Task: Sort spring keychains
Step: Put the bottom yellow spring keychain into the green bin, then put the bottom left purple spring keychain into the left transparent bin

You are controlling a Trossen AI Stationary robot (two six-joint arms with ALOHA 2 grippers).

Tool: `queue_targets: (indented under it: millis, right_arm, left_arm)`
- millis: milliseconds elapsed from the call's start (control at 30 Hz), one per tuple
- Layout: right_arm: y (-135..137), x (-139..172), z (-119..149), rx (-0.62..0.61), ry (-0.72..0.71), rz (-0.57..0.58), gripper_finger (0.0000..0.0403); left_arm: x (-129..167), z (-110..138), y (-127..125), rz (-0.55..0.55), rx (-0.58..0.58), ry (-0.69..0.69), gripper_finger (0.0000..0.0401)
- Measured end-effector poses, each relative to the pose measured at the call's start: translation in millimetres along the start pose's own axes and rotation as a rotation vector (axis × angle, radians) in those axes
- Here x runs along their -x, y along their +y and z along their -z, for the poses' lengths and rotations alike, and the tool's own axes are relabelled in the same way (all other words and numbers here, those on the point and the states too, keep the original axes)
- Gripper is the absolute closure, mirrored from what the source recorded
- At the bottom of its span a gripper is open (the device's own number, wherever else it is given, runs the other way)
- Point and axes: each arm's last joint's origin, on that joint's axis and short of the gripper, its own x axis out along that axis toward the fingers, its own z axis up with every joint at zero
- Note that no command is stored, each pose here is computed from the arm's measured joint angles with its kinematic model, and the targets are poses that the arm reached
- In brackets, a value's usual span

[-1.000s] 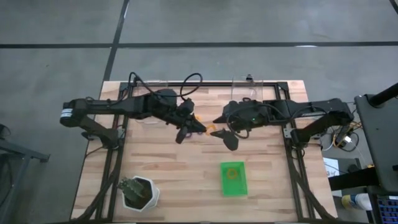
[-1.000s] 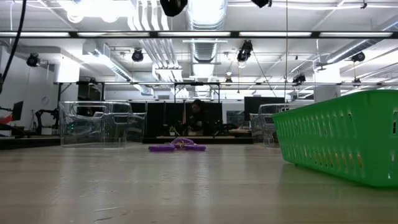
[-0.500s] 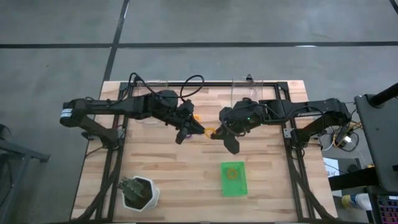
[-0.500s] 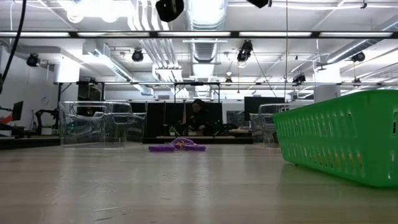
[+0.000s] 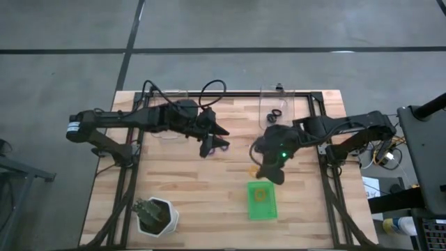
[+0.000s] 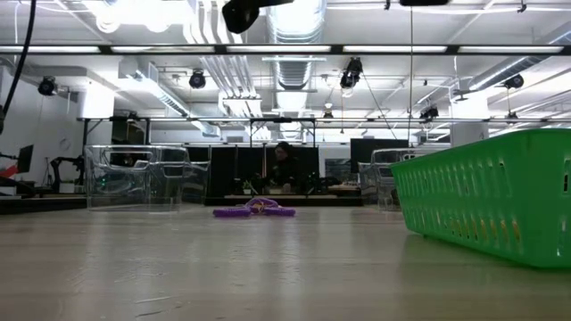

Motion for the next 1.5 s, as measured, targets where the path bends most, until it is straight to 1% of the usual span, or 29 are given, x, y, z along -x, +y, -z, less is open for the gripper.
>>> queue_targets:
  millis: [100, 233, 300, 467, 600, 667, 833, 900, 1000, 1100, 1200, 1367, 1500]
  right_arm:
    - [-3, -10, 11, -0.071, 0.129, 0.046, 0.0383]
    - [-9, -27, 22, -0.127, 0.295, 0.119, 0.0383]
    - [-13, -39, 22, -0.13, 0.343, 0.157, 0.0383]
    - [-29, -84, 17, -0.092, 0.448, 0.224, 0.0383]
    - [-45, -119, 18, -0.075, 0.598, 0.225, 0.0383]
    - [-52, -133, 18, -0.042, 0.64, 0.222, 0.0383]
    - [-69, -164, 20, -0.026, 0.748, 0.187, 0.0382]
    - [-76, -175, 22, -0.018, 0.785, 0.178, 0.0374]
    - [-83, -188, 23, -0.046, 0.827, 0.161, 0.0356]
    - [-83, -191, 23, -0.048, 0.833, 0.121, 0.0329]
    - [-78, -185, 20, -0.04, 0.807, 0.103, 0.0295]
    - [-61, -156, 13, -0.051, 0.737, 0.076, 0.0241]
    - [-46, -123, 6, -0.055, 0.636, 0.062, 0.0217]
  left_arm:
    - [1, -1, 2, -0.005, 0.002, -0.004, 0.0181]
    - [2, -2, 4, -0.013, 0.005, -0.005, 0.0181]
    - [2, -2, 5, -0.017, 0.005, -0.004, 0.0181]
    - [3, -3, 8, -0.027, -0.001, -0.003, 0.0181]
    - [4, -3, 10, -0.033, -0.008, -0.006, 0.0181]
    - [4, -3, 12, -0.039, -0.006, -0.002, 0.0181]
    - [5, -4, 15, -0.049, -0.002, -0.005, 0.0181]
    - [5, -4, 15, -0.051, 0.0, -0.006, 0.0181]
    - [5, -4, 16, -0.053, 0.005, -0.002, 0.0181]
    - [6, -3, 16, -0.057, 0.009, 0.009, 0.0181]
    - [7, -3, 16, -0.059, 0.008, 0.012, 0.0181]
    - [9, -4, 17, -0.065, 0.011, 0.008, 0.0181]
    - [10, -4, 21, -0.08, 0.024, 0.019, 0.0181]
